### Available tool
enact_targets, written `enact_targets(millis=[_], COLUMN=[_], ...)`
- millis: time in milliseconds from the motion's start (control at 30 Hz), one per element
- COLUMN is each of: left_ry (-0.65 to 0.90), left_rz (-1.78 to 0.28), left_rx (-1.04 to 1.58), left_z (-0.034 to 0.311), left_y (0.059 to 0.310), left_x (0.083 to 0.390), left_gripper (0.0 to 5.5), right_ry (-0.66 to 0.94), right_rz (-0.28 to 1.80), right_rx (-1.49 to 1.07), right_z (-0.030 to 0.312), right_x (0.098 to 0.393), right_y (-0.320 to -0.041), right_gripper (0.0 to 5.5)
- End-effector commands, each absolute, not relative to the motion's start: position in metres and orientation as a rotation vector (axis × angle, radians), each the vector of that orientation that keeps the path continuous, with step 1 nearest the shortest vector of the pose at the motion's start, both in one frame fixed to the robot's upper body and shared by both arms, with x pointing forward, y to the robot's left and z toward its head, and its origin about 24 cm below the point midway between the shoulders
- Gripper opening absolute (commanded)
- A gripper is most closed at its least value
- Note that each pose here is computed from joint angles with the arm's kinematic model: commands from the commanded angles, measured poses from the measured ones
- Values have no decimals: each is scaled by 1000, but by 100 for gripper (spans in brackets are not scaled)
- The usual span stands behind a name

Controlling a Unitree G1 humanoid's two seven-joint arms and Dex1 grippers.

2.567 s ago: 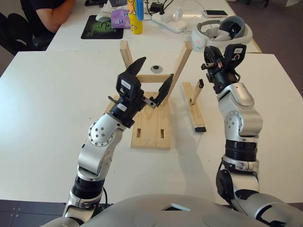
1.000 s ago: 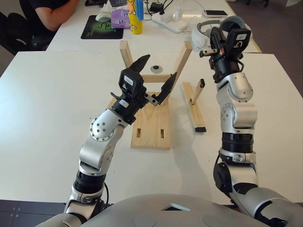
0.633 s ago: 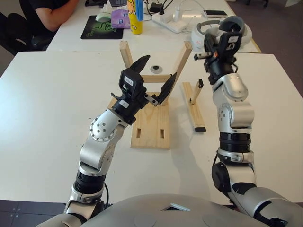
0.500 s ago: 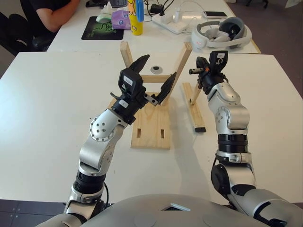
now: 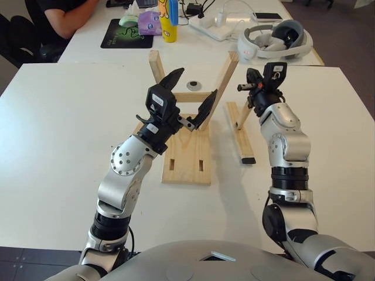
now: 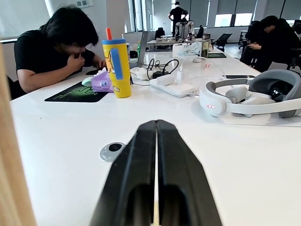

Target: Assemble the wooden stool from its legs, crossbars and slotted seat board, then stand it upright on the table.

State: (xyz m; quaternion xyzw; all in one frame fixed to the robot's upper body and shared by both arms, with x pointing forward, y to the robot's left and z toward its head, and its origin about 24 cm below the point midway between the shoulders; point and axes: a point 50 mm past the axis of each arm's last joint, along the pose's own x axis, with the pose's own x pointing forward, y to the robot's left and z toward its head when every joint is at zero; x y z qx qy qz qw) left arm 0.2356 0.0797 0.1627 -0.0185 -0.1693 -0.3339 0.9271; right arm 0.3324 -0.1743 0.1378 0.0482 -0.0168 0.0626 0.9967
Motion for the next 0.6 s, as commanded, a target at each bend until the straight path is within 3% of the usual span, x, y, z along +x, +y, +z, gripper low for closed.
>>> enact_targets(millis=[33,233,300,400,600], left_ry=[-337,-331,-327,-320,-321], left_rz=[-662,-592,-576,-551,-536], left_rx=[-28,-24,-27,-32,-38], left_z=[160,158,158,156,157], left_y=[81,88,89,91,90], left_x=[234,229,226,223,219], left_gripper=[454,454,454,454,454], right_ry=[-170,91,238,334,441], right_rz=[43,15,64,166,288], right_rx=[60,-75,-90,-15,72], right_z=[170,122,100,94,107], right_x=[323,278,256,237,232], right_y=[-200,-242,-244,-229,-200], right_gripper=[2,2,33,82,177])
